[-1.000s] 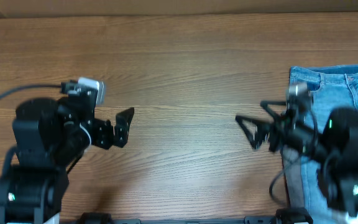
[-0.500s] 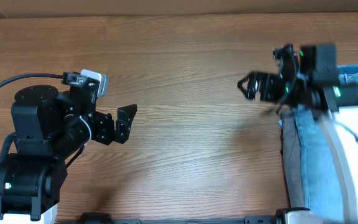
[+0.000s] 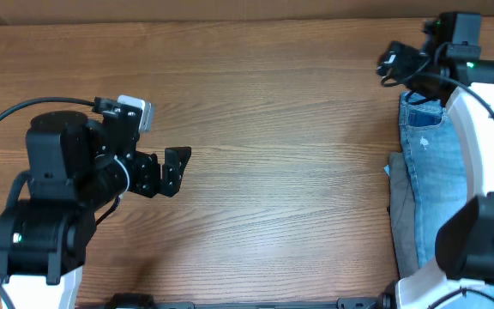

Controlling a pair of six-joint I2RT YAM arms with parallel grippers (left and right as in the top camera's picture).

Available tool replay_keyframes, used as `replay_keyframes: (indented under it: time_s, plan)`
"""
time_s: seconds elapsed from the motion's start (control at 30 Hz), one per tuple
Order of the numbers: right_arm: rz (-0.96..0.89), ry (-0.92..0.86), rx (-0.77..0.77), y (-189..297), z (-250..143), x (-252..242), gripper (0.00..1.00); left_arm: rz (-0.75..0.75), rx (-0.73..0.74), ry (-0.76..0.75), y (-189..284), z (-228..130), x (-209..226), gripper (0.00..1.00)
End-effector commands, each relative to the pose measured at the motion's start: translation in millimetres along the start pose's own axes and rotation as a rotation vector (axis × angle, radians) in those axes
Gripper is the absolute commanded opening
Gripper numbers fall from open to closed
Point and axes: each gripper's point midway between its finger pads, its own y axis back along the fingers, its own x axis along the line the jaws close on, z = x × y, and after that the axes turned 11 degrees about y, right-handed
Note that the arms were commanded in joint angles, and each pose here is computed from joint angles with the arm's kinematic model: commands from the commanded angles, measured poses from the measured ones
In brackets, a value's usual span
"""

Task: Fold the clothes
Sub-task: 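Move the right gripper to the jeans waistband and grasp it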

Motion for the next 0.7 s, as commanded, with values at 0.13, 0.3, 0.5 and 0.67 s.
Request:
replay_keyframes:
  time_s: [0.13,0.3,0.5,0.67]
  plan:
    - [-0.127,-0.127,0.084,-64,-17,-55,0.87,-0.001,0.07,0.036,-24,2,6,1.0]
    - [-0.16,-0.13,0.141,-100,-38,-66,0.82,0.003,0.125,0.059,-41,-2,12,1.0]
    - [-0.23,-0.118,0.207,-131,-63,-85,0.75,-0.018,0.187,0.087,-47,-13,11,1.0]
    - [-0.283,-0.115,0.277,-152,-89,-98,0.58,-0.015,0.201,0.093,-47,-16,11,1.0]
